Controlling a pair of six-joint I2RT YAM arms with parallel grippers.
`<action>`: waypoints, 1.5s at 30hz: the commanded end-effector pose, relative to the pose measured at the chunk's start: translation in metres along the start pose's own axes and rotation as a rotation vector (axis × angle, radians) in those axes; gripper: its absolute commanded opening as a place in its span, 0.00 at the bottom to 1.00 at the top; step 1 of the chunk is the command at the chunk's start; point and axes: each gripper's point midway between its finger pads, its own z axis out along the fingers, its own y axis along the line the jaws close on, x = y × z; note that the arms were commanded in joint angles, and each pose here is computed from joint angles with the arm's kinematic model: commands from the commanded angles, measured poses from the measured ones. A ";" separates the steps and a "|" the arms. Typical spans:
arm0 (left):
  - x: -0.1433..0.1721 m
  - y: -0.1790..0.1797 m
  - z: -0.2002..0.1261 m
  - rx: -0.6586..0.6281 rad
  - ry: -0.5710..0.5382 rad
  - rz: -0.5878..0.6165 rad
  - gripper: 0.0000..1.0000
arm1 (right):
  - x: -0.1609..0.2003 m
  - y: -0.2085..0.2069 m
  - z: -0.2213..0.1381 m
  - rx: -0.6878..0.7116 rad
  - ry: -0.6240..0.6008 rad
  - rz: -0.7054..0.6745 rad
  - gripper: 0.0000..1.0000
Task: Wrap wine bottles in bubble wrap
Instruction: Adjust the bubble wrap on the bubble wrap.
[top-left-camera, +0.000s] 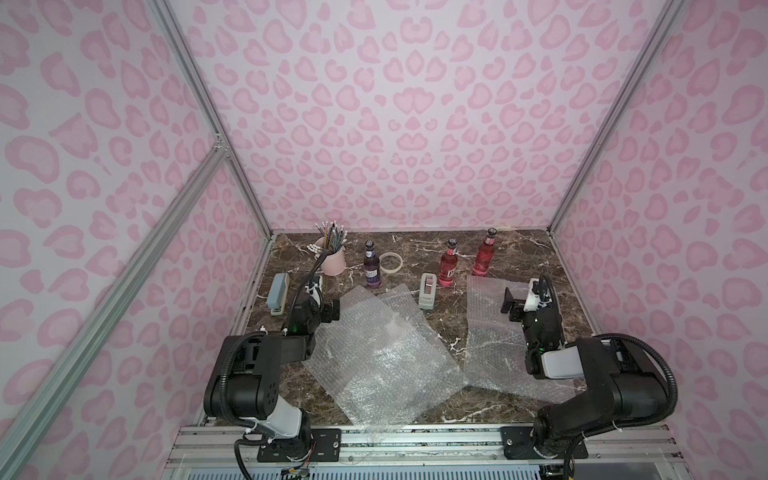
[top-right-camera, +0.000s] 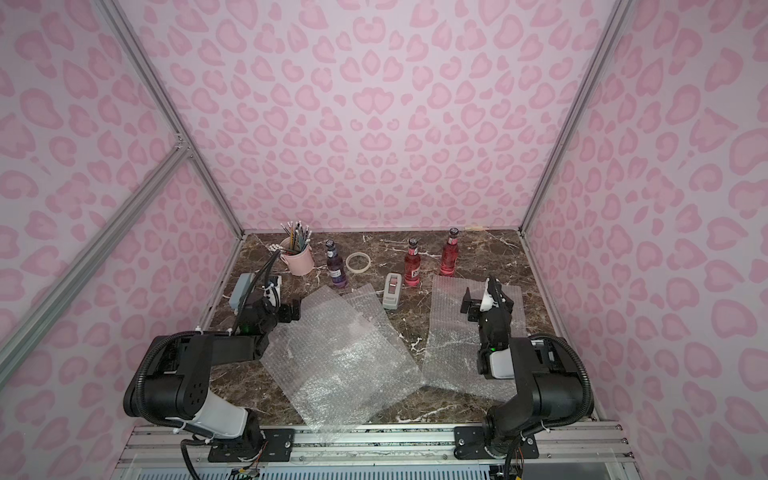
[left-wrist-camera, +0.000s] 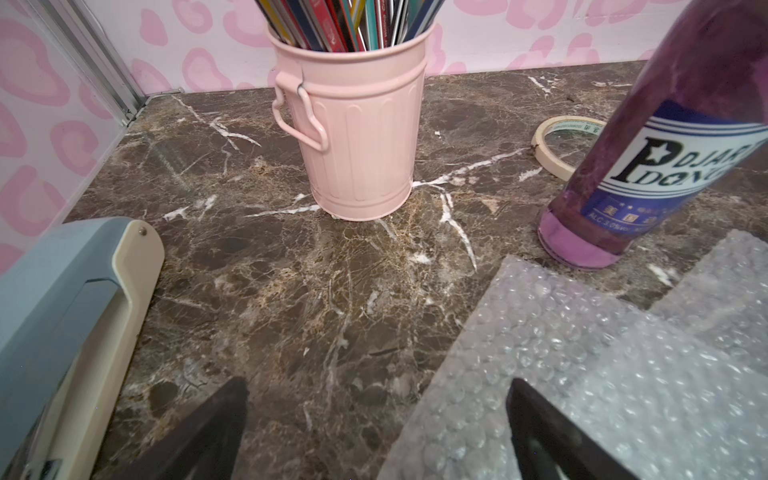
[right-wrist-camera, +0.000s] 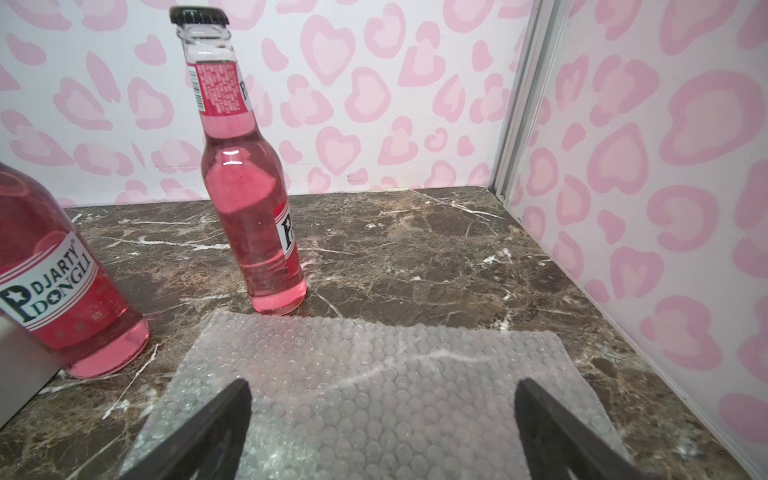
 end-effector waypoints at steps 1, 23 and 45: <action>-0.011 -0.001 0.000 0.008 -0.046 0.000 0.98 | -0.007 0.000 -0.001 0.001 -0.033 0.000 1.00; -0.012 -0.001 -0.001 0.008 -0.050 0.001 0.98 | -0.008 0.000 -0.002 -0.010 -0.037 0.010 1.00; -0.085 -0.018 -0.095 -0.099 0.203 -0.242 1.00 | -0.104 0.066 -0.031 -0.370 -0.054 -0.023 1.00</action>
